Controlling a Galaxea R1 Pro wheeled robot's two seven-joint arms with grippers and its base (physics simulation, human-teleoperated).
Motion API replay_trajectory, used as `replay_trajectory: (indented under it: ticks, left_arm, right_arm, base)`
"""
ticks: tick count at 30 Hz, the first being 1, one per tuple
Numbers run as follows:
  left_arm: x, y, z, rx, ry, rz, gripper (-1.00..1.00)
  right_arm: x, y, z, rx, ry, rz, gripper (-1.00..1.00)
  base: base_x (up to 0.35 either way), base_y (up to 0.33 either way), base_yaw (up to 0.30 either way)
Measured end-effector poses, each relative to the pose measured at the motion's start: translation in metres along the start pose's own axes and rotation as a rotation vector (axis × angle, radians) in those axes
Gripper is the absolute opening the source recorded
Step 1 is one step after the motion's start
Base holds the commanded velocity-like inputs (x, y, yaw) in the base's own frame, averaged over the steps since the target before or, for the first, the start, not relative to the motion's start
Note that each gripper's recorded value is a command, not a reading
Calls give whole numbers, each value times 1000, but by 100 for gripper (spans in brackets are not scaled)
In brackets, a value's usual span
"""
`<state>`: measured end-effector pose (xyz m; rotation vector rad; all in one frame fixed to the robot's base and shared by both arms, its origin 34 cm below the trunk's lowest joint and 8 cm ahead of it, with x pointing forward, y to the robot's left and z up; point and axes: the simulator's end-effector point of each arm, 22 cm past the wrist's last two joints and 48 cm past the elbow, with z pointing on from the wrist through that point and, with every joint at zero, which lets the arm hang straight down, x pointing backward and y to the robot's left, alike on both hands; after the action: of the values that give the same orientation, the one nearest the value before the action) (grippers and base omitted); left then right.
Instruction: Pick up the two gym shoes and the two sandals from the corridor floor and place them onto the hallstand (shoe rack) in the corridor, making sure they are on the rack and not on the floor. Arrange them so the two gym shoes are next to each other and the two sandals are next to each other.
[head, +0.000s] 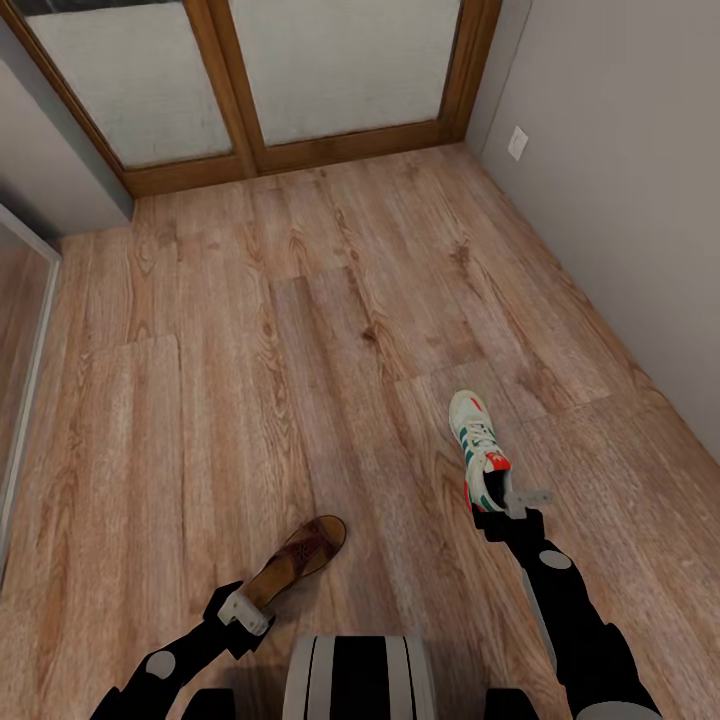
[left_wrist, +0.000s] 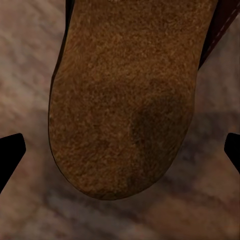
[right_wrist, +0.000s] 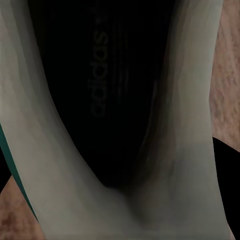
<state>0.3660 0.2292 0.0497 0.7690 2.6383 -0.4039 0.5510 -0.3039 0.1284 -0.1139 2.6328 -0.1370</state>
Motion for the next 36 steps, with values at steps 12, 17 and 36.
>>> replay_trajectory:
  ticks: [12,17,36]
  left_arm:
    - [5,0,1,2,7,-3,100]
    - [5,1,0,0,7,-4,100]
    - [5,-1,1,2,6,-5,100]
  right_arm:
    - [5,1,2,-1,8,-1,-100]
    - [5,1,2,-1,8,-1,-100]
    - [4,1,2,-1,8,-1,-100]
  base:
    - [0,0,0]
    - [0,0,0]
    - [45,1,0]
